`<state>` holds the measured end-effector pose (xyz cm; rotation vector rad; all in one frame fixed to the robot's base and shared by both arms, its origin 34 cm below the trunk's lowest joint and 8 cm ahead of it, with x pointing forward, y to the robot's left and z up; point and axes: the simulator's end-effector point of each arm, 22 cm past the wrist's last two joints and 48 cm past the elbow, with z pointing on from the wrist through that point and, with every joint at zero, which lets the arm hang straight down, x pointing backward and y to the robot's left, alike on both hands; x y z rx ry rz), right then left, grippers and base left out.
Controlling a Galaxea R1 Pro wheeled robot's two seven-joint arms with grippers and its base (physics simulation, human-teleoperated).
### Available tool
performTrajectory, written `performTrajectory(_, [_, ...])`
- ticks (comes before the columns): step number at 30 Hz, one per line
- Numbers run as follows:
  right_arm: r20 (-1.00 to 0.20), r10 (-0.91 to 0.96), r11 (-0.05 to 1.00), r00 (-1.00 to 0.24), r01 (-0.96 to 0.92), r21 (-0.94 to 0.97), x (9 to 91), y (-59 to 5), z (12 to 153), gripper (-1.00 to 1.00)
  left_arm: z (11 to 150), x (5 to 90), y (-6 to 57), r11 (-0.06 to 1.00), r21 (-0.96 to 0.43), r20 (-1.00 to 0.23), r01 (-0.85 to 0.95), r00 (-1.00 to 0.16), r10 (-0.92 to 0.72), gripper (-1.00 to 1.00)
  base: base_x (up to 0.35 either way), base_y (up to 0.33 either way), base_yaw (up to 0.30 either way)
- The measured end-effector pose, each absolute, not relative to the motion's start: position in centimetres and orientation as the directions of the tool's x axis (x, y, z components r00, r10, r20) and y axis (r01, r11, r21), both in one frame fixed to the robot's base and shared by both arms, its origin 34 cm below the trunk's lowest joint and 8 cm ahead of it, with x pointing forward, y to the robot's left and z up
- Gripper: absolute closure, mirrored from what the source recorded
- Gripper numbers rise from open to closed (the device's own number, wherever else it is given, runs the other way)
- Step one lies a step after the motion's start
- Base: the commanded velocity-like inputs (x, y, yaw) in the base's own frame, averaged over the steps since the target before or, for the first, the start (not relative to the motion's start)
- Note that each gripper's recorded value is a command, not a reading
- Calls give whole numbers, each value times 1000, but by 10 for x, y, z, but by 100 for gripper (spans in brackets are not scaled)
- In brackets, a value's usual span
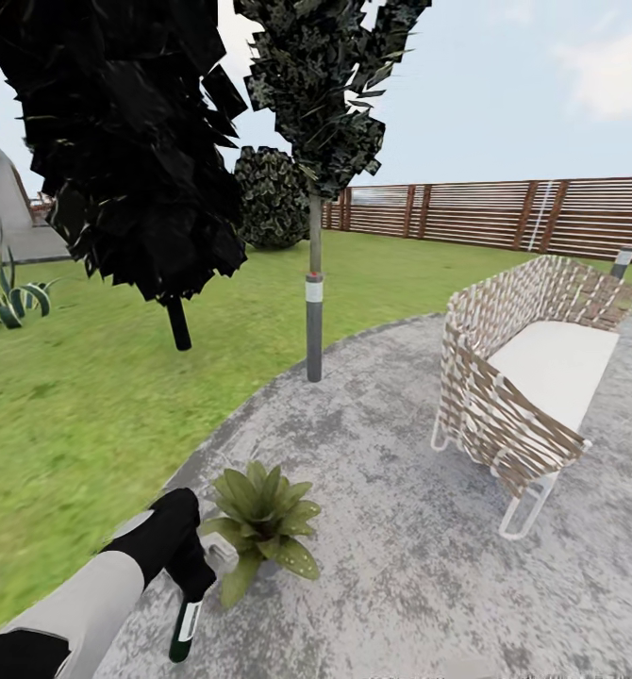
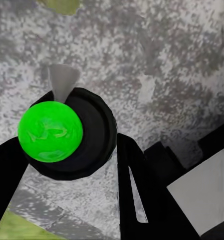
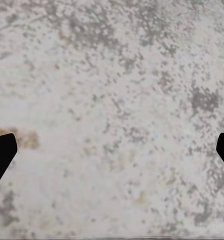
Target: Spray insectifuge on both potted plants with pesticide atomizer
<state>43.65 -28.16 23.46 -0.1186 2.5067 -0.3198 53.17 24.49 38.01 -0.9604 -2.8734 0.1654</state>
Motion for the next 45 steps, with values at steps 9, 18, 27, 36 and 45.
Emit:
performTrajectory(9, [-558, -157, 967, -815, -12, -255, 437, -282, 235, -100, 399, 539, 221, 762, -210, 38, 613, -774, 632, 100, 1, 1, -263])
performTrajectory(18, [-558, -157, 967, -815, -13, -254, 437, -281, 234, -100, 401, 541, 225, 763, -200, 46, 615, -772, 634, 100, -136, 192, -20])
performTrajectory(27, [-558, -157, 967, -815, -13, -254, 436, -281, 235, -100, 402, 542, 224, 765, -201, 46, 611, -775, 631, 100, -7, 313, -145])
performTrajectory(36, [-558, -157, 967, -814, -12, -255, 437, -281, 235, -100, 402, 542, 218, 761, -204, 43, 616, -771, 636, 100, 68, 110, -259])
performTrajectory(45, [-558, -158, 967, -814, -13, -255, 437, -281, 235, -100, 441, 570, 226, 742, -181, 51, 646, -747, 663, 100, 1, 1, -19])
